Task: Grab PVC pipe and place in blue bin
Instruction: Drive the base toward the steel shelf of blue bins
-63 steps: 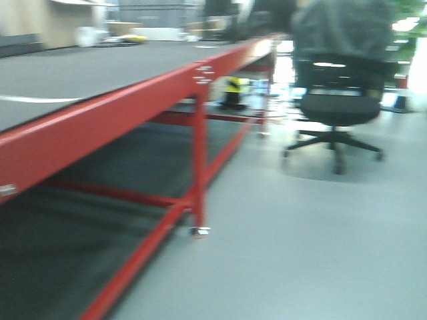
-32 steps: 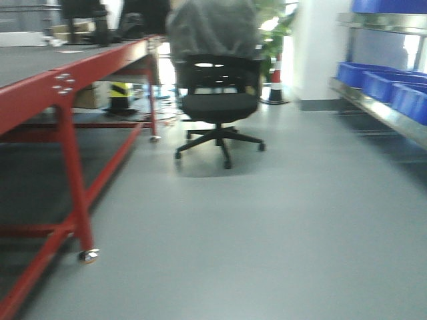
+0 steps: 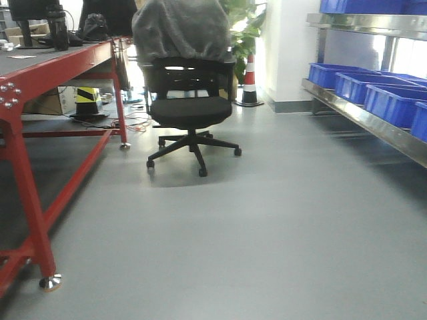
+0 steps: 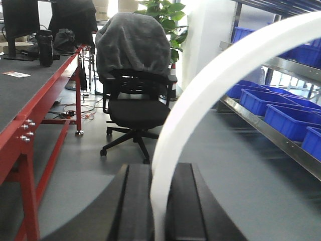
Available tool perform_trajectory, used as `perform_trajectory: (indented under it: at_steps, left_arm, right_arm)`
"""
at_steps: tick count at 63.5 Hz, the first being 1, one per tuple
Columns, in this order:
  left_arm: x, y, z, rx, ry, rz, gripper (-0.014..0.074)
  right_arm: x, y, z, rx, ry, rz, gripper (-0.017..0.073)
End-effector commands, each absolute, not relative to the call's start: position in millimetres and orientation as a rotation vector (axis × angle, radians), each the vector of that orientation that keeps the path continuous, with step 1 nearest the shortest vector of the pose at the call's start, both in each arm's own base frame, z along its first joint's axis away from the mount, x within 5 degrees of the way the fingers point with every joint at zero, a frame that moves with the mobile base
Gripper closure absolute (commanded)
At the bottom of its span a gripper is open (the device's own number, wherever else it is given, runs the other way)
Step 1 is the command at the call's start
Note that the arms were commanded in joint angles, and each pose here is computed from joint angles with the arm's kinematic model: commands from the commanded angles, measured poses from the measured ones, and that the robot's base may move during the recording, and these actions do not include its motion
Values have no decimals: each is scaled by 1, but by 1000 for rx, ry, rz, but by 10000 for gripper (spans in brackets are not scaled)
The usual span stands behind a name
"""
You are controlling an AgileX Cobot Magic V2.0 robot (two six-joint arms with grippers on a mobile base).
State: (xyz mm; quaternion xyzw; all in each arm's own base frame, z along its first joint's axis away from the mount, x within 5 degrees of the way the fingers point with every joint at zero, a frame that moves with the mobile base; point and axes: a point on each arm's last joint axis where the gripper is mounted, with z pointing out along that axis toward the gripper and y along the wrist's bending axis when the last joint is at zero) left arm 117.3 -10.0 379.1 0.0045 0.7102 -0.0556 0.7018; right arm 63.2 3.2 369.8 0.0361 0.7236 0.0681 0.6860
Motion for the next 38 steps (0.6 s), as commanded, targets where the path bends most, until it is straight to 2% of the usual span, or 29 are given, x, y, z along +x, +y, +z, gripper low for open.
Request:
perform_trajectory:
  at_steps: [1,38]
  left_arm:
    - [116,-10,383,9,1544,-123,704]
    - [116,-10,383,9,1542,-123,704]
  right_arm:
    - [63,3,372,70,1589,134,727]
    - [63,3,372,70,1588,134,727]
